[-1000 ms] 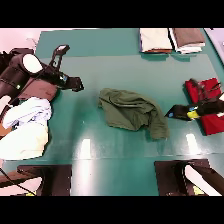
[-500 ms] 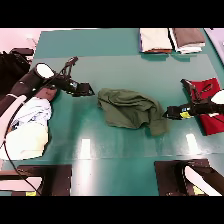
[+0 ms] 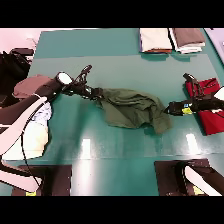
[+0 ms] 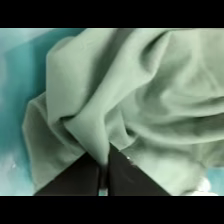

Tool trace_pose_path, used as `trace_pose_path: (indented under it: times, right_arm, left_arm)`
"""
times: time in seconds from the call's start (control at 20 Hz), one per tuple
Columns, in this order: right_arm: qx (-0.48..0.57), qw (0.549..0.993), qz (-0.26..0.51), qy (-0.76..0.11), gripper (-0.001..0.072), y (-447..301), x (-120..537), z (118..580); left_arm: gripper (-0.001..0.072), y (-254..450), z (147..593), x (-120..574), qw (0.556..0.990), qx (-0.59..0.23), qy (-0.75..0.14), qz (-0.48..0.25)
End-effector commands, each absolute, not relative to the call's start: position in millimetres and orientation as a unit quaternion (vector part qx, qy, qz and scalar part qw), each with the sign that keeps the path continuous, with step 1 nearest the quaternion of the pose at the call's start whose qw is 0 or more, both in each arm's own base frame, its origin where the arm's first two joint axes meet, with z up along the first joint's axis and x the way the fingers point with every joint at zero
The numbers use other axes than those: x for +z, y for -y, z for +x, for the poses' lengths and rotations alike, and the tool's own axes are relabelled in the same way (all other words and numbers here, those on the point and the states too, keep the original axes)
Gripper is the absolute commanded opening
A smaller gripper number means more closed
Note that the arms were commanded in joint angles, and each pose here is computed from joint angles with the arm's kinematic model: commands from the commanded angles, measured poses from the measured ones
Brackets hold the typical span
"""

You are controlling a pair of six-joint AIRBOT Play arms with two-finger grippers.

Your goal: Fold the shirts.

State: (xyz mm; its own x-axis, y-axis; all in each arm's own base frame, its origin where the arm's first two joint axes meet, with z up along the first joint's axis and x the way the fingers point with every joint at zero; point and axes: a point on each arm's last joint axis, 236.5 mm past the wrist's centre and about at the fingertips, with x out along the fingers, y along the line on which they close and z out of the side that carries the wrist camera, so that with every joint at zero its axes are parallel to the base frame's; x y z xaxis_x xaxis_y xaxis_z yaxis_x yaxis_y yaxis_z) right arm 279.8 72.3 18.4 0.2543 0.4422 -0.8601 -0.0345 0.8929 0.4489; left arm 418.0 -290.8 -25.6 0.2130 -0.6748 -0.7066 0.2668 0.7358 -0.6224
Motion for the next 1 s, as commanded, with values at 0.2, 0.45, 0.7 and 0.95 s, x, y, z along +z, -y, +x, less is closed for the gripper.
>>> trace_pose_path:
  times: [0.2,0.45,0.7,0.95]
  right_arm:
    - [0.153,0.856,0.094,-0.485,0.0017,-52.0,137.8,328.9]
    - [0.158,0.909,0.029,-0.385,0.0017,-48.0,261.2,325.9]
    - [0.156,0.941,0.001,-0.301,0.0016,-52.8,340.9,294.3]
    - [0.140,0.938,0.013,-0.317,0.0016,-48.9,361.8,282.3]
  left_arm:
    - [0.0026,210.1,461.2,187.6,0.867,-0.321,-0.362,-0.115]
    - [0.0027,161.4,362.7,377.6,0.934,-0.304,-0.186,0.008]
    - [0.0026,146.3,258.3,474.0,0.950,-0.305,-0.054,0.031]
    - [0.0026,146.9,255.0,460.0,0.947,-0.309,-0.089,0.030]
